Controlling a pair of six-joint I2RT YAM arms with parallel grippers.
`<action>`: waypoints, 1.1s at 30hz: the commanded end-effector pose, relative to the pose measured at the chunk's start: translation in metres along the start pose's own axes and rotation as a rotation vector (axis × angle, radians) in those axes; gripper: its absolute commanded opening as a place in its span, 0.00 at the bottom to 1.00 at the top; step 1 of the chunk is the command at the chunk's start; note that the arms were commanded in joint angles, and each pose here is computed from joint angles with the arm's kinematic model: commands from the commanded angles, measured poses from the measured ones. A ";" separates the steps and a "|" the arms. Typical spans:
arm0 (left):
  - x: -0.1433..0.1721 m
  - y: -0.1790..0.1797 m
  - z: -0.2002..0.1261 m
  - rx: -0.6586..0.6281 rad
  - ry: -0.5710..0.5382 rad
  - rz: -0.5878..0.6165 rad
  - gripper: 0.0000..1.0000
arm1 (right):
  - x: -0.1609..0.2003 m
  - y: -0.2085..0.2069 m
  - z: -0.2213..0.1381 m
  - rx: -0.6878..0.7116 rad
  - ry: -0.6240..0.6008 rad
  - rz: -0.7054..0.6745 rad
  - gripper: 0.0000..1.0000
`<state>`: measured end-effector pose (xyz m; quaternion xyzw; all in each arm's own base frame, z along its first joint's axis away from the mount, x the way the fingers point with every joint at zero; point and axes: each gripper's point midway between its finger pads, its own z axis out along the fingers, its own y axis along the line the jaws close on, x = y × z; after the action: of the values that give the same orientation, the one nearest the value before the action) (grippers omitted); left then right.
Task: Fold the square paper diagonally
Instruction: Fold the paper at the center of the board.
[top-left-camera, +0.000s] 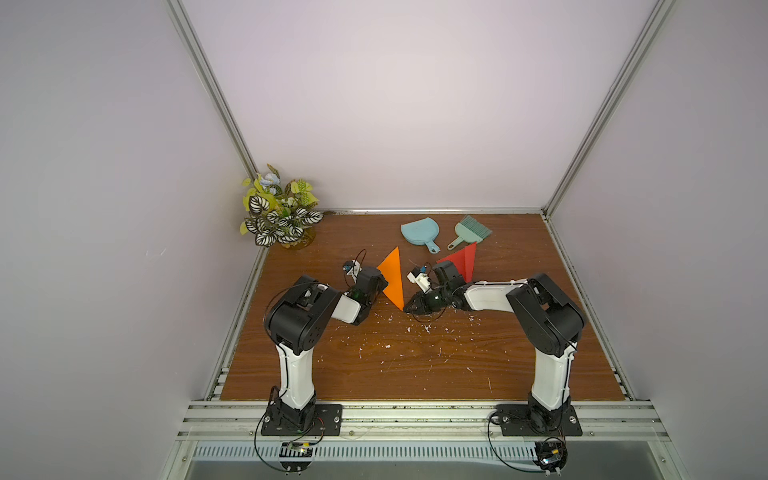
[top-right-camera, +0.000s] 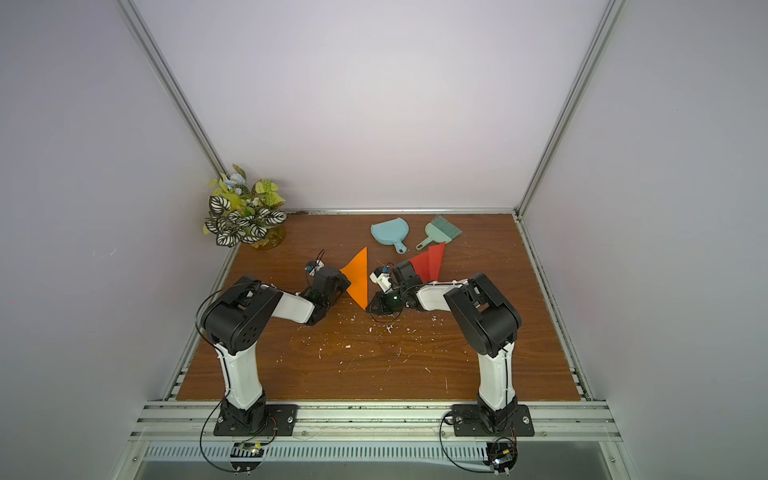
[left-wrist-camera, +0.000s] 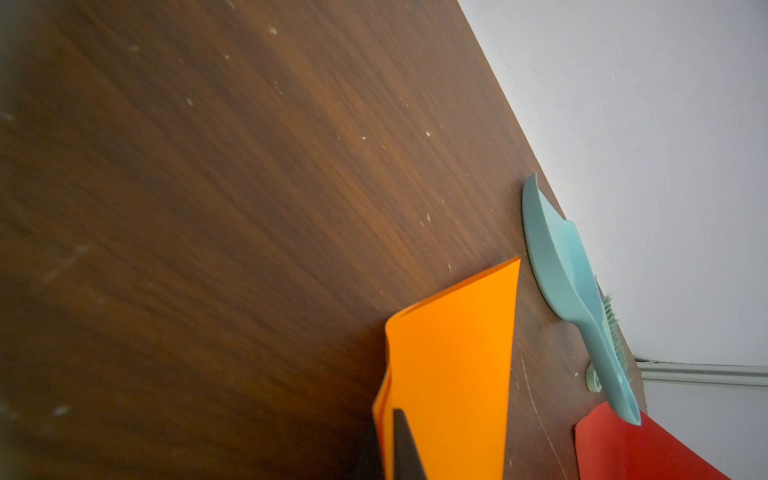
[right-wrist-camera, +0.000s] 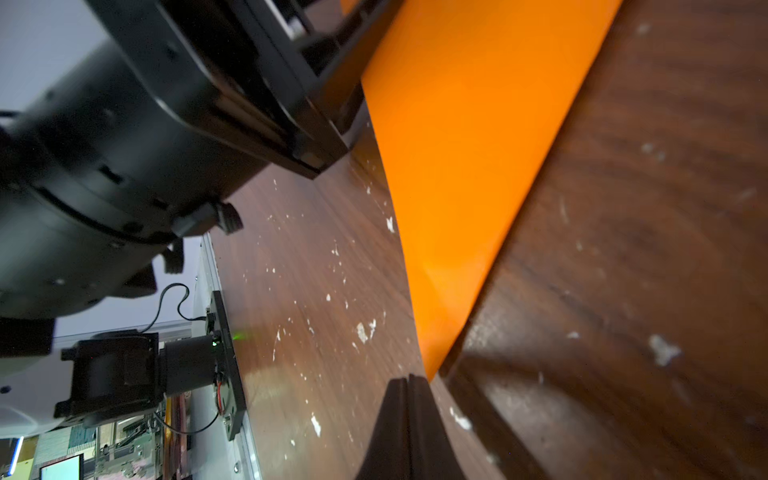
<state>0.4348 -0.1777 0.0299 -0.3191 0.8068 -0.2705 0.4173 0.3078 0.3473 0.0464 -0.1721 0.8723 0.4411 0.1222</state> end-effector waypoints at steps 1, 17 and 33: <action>0.000 0.014 -0.002 -0.051 -0.001 0.030 0.00 | -0.034 0.018 -0.009 -0.021 -0.068 -0.045 0.06; 0.000 0.014 -0.003 -0.048 0.001 0.024 0.00 | -0.006 -0.015 0.016 0.046 -0.004 0.021 0.06; -0.001 0.013 -0.002 -0.048 -0.004 0.023 0.00 | 0.030 0.003 0.010 0.008 0.056 -0.015 0.06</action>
<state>0.4349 -0.1772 0.0298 -0.3178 0.8073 -0.2683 0.4187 0.2927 0.3521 0.0305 -0.1798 0.8744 0.4356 0.1156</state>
